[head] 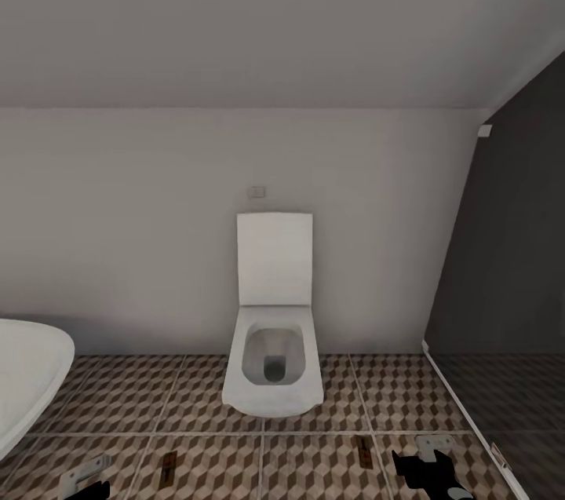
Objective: Take the four mousetraps from the cabinet in the bathroom and place them on the bathroom floor. Make sure all four end up on the same floor surface, and ensure that at least two of them are either under or directly next to the same bathroom sink.
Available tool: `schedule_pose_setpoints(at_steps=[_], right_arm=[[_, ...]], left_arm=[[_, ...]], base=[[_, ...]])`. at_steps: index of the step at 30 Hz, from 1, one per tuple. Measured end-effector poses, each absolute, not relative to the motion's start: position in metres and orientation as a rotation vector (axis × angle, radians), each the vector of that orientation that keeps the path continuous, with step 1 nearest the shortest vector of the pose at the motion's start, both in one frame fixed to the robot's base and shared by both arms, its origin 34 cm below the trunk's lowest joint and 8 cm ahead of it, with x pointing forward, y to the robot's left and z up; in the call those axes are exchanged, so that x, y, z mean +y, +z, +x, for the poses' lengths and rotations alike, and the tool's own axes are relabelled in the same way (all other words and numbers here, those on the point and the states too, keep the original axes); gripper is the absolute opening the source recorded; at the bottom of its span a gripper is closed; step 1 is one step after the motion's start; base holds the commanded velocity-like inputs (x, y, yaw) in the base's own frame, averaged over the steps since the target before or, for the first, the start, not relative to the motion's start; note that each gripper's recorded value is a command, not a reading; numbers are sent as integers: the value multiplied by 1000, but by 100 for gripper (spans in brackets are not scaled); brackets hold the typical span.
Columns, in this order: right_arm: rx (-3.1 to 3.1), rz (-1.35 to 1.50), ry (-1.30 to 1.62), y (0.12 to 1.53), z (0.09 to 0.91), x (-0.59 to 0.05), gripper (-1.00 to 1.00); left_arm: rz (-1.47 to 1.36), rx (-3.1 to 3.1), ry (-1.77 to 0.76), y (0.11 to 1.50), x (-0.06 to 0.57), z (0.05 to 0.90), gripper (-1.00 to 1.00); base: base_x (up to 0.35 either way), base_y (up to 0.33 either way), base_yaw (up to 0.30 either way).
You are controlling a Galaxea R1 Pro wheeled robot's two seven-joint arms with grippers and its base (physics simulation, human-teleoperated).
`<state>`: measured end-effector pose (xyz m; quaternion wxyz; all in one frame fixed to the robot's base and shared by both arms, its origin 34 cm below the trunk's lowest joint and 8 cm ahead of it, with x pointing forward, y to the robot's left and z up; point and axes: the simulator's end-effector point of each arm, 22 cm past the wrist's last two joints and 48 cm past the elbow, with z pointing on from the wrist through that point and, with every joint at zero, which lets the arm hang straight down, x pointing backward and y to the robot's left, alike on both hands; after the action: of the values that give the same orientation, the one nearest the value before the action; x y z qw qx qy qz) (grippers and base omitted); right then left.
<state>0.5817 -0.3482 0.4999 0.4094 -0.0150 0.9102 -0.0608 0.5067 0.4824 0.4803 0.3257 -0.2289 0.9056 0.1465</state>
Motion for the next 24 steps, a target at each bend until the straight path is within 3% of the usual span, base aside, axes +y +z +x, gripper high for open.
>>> schedule_pose_setpoints(at_steps=[24], right_arm=[[2293, -38, -153, 500, 582, -348, 100]], left_arm=[[-600, 2373, 384, 480, 483, 507, 100]], base=[[0, 0, 0]])
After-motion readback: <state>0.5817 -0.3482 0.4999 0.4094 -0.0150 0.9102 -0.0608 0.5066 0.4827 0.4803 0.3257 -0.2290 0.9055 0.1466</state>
